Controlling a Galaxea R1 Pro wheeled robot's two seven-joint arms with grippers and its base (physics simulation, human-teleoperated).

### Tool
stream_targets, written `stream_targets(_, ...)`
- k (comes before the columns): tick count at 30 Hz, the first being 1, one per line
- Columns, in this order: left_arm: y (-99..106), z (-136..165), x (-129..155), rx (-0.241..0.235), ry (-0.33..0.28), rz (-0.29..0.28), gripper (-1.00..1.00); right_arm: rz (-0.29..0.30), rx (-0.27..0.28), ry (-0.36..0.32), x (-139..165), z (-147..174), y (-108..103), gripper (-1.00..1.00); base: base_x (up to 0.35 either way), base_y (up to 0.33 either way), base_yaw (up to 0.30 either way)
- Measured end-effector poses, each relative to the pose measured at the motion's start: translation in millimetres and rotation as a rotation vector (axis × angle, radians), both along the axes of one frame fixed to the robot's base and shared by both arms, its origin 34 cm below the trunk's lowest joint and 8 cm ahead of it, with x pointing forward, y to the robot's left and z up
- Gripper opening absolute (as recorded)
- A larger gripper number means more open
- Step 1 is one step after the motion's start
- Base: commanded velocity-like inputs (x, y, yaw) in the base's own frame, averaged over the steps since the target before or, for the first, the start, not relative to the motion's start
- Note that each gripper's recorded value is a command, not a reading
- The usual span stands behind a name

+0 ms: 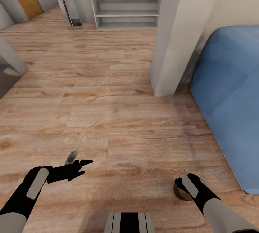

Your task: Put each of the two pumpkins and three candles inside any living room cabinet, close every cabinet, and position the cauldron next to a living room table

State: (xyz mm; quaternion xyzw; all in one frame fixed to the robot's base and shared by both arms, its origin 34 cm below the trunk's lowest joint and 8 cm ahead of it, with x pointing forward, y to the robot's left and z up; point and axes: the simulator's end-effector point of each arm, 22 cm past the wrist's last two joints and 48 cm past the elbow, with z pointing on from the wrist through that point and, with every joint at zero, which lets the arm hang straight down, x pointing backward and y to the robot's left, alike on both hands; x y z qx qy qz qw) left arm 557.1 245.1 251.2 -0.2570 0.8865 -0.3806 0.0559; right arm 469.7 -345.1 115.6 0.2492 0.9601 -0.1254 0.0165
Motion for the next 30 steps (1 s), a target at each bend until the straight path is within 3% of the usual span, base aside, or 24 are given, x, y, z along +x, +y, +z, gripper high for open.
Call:
stream_targets(17, 0.0, -6.0, -3.0, 0.000, 0.012, 0.000, 1.00, -0.005, -0.032, 0.030, -8.8, -3.0, -6.3, 1.00, 0.000, 0.000, 0.000)
stream_targets(18, 0.0, -6.0, -3.0, 0.000, 0.012, 0.000, 1.00, -0.005, -0.032, 0.030, -8.9, -3.0, -6.3, -1.00, 0.000, 0.000, 0.000)
stream_targets(30, 0.0, -5.9, -3.0, 0.000, 0.012, 0.000, 1.00, 0.006, -0.038, 0.035, -9.1, -2.5, -7.6, -1.00, 0.000, 0.000, 0.000)
